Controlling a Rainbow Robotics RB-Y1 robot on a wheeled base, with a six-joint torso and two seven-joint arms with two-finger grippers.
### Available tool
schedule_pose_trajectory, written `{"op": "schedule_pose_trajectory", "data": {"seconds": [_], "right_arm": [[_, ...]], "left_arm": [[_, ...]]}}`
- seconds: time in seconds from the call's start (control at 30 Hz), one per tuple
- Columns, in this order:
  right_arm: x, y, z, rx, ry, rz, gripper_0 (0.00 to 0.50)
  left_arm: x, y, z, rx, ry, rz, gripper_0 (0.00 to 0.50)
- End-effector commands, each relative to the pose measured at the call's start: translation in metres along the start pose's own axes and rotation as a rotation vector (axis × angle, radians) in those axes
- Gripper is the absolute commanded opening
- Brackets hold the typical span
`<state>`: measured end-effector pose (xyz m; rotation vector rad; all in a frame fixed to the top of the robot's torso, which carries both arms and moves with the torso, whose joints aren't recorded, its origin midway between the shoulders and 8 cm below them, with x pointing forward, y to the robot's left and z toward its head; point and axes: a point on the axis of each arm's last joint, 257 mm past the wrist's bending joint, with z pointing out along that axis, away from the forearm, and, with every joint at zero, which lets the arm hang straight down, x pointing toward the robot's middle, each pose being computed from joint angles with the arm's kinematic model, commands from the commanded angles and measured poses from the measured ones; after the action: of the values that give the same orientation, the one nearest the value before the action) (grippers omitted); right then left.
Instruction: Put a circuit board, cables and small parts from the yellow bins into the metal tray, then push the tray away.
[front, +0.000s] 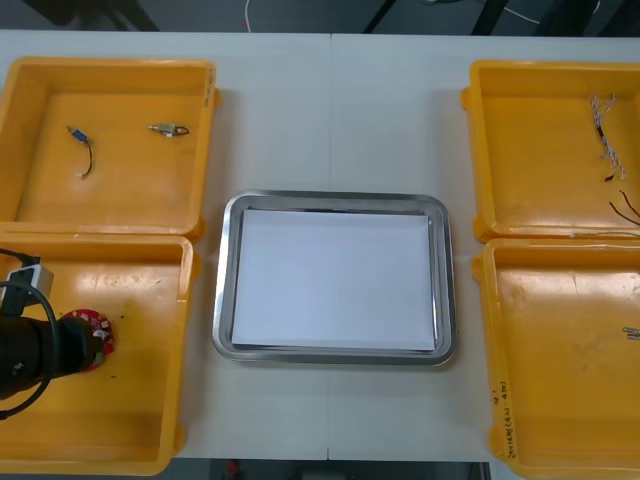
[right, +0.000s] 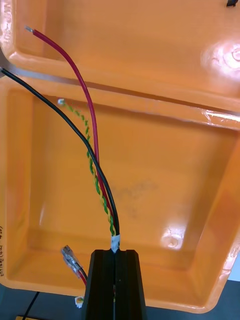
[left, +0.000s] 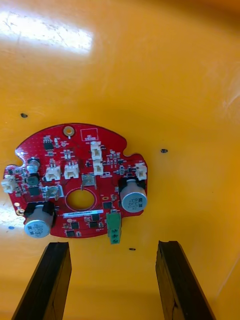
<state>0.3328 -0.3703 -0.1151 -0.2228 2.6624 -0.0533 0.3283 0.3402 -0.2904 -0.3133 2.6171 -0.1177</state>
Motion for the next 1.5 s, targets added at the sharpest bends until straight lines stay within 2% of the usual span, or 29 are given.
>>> {"op": "schedule_pose_trajectory", "data": {"seconds": [0.03, 0.5, 0.67, 0.8, 0.9, 1.5], "right_arm": [[-0.018, -0.012, -0.013, 0.037, -0.027, -0.169, 0.000], [-0.025, -0.005, -0.006, 0.027, -0.025, -0.443, 0.000], [-0.020, 0.005, 0.003, 0.009, 0.001, -0.484, 0.000], [-0.017, 0.007, 0.009, 0.015, 0.018, -0.502, 0.000], [-0.019, 0.009, 0.010, 0.028, 0.012, -0.515, 0.000], [-0.032, 0.023, 0.002, 0.000, -0.028, -0.547, 0.000]], "left_arm": [[0.017, -0.003, 0.008, 0.005, 0.011, -0.081, 0.500], [0.022, 0.001, 0.024, 0.003, -0.006, -0.083, 0.500], [0.022, 0.003, 0.027, 0.002, -0.011, -0.088, 0.500], [0.023, 0.003, 0.028, 0.002, -0.009, -0.090, 0.500], [0.022, 0.003, 0.029, 0.002, -0.011, -0.089, 0.500], [0.021, 0.001, 0.033, -0.002, -0.015, -0.090, 0.500]]}}
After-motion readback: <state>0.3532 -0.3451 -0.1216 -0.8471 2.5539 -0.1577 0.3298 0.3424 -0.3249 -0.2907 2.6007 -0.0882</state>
